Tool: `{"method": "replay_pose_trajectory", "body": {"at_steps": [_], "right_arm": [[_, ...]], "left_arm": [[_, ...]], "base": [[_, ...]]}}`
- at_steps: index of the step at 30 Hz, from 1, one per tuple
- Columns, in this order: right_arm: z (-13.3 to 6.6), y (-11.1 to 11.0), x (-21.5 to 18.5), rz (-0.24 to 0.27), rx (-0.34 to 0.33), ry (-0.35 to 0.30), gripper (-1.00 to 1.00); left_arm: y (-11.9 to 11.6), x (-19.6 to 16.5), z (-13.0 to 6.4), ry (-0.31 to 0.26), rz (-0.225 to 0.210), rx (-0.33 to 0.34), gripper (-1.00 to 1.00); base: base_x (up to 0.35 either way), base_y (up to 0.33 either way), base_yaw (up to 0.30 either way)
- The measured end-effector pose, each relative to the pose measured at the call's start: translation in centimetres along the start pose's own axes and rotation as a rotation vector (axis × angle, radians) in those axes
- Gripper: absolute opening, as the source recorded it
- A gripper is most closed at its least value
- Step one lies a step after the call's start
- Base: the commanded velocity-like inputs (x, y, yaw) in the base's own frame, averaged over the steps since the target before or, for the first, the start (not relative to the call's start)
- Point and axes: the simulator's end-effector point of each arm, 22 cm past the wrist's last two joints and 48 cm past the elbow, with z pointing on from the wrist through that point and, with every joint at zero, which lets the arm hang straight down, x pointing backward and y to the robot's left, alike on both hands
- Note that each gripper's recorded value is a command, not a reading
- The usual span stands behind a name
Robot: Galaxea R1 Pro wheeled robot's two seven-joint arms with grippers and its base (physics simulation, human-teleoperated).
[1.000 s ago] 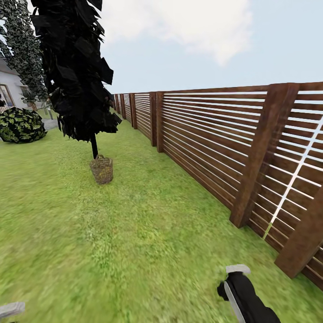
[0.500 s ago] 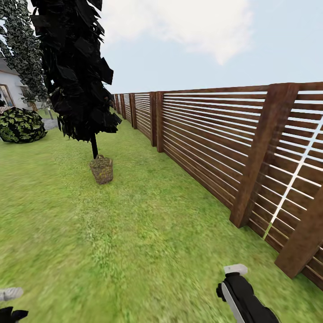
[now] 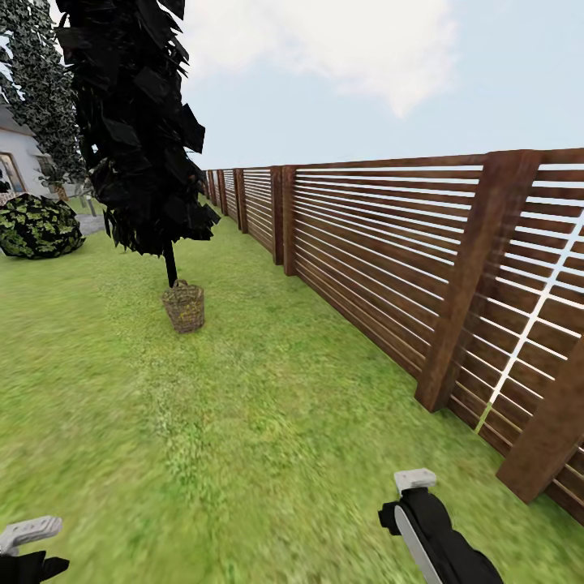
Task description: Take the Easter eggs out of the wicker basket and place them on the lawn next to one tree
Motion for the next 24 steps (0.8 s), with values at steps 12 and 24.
{"method": "replay_pose_trajectory", "body": {"at_steps": [12,24], "right_arm": [[0.4,0.0,0.5,-0.007,0.009,0.01,1.0],[0.5,-0.7,0.5,0.005,0.019,0.011,1.0]], "left_arm": [[-3.8,1.4,1.4,0.008,-0.027,0.069,1.0],[-4.2,1.6,1.6,0.01,-0.03,0.072,1.0]], "base": [[0.188,0.057,0.0],[0.322,0.009,0.0]]}}
